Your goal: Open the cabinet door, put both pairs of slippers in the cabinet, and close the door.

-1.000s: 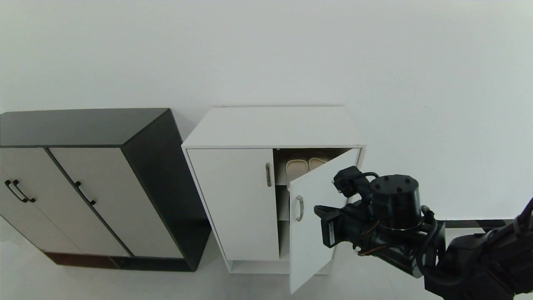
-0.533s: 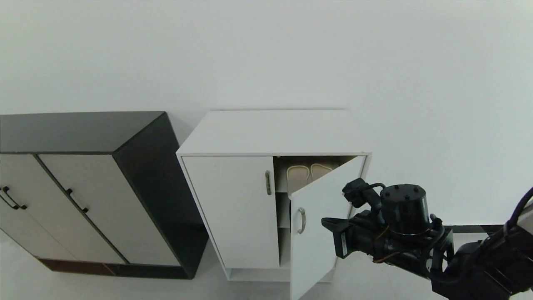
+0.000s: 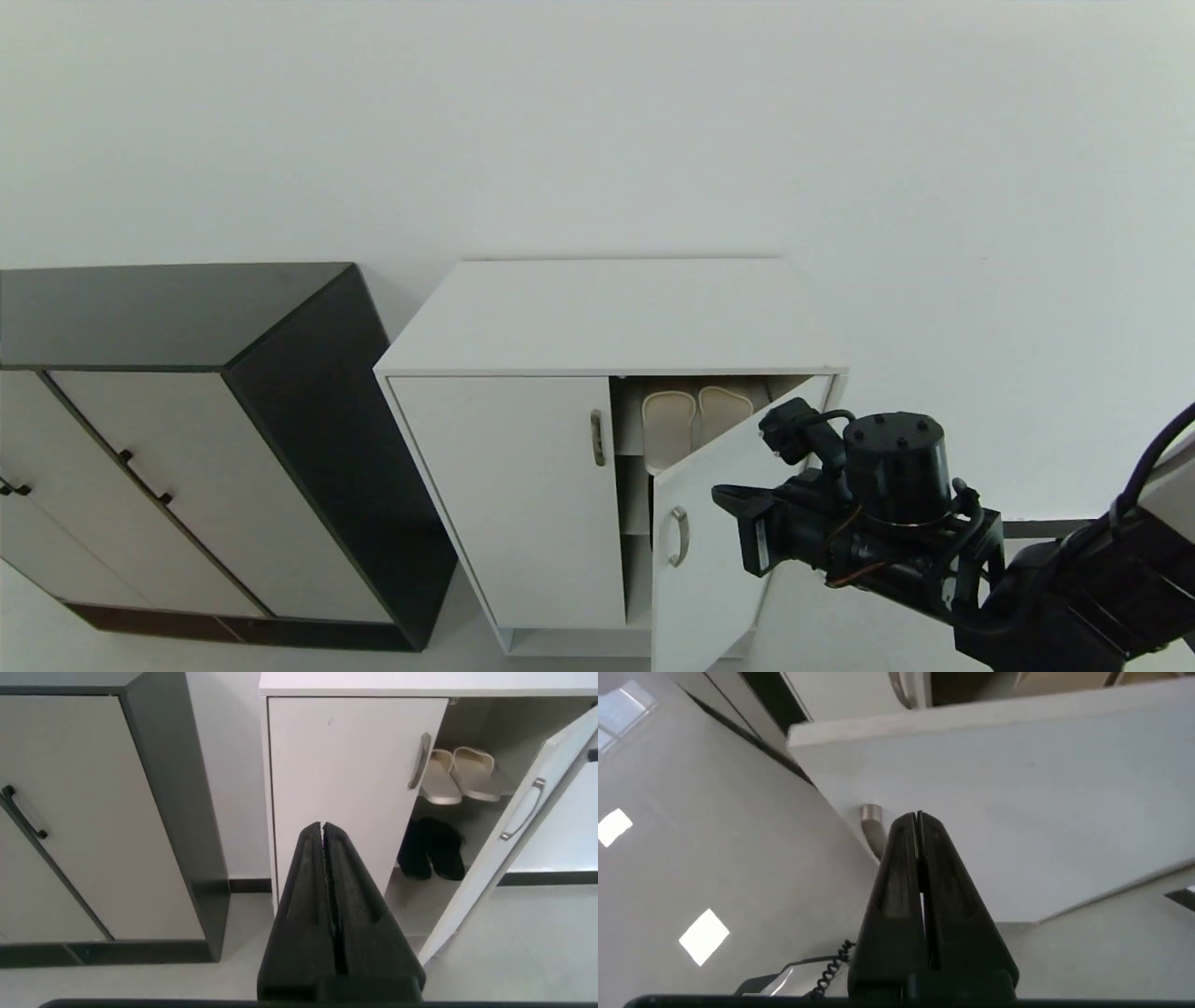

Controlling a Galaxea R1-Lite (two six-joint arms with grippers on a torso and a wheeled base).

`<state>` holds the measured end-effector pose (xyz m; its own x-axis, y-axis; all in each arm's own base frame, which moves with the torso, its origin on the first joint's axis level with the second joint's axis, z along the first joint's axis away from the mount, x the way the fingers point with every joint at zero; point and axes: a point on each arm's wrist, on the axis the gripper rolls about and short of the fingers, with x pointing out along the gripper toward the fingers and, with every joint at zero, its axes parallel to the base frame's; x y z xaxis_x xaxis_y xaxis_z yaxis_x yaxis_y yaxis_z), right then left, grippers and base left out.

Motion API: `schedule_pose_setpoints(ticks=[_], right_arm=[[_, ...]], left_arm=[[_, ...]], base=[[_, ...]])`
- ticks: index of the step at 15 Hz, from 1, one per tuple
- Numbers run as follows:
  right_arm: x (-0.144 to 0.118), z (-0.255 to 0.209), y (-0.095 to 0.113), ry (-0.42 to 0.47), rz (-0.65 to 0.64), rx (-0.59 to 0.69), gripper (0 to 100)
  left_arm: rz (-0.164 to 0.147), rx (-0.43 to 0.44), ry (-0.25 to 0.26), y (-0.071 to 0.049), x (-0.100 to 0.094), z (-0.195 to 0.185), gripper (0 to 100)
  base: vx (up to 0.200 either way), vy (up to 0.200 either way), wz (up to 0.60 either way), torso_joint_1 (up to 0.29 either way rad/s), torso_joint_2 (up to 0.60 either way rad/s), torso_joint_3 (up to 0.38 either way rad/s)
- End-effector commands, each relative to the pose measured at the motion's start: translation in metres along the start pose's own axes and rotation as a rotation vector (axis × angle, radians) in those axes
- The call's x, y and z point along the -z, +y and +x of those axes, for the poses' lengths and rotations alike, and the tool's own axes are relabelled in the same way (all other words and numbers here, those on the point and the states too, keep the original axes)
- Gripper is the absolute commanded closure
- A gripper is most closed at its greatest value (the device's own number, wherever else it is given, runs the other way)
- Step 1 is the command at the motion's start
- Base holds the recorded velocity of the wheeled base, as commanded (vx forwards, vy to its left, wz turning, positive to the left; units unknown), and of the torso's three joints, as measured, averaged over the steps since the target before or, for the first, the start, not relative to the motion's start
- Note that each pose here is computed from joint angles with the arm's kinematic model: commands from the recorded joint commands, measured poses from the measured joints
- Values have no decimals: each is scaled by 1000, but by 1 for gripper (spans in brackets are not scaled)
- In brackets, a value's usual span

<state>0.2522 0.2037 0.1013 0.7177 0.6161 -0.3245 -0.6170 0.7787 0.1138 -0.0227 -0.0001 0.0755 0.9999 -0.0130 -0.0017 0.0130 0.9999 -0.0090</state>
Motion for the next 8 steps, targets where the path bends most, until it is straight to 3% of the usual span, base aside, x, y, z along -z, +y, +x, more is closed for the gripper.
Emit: schedule_pose_setpoints(ticks=[1, 8], right_arm=[[3, 7, -1, 11, 1, 2, 100], [2, 43, -18, -21, 14, 39, 100]], left_arm=[[0, -1, 0, 0, 0, 0, 100], [0, -1, 0, 0, 0, 0, 100]], base=[[0, 0, 0, 0, 0, 0], [0, 0, 0, 0, 0, 0]])
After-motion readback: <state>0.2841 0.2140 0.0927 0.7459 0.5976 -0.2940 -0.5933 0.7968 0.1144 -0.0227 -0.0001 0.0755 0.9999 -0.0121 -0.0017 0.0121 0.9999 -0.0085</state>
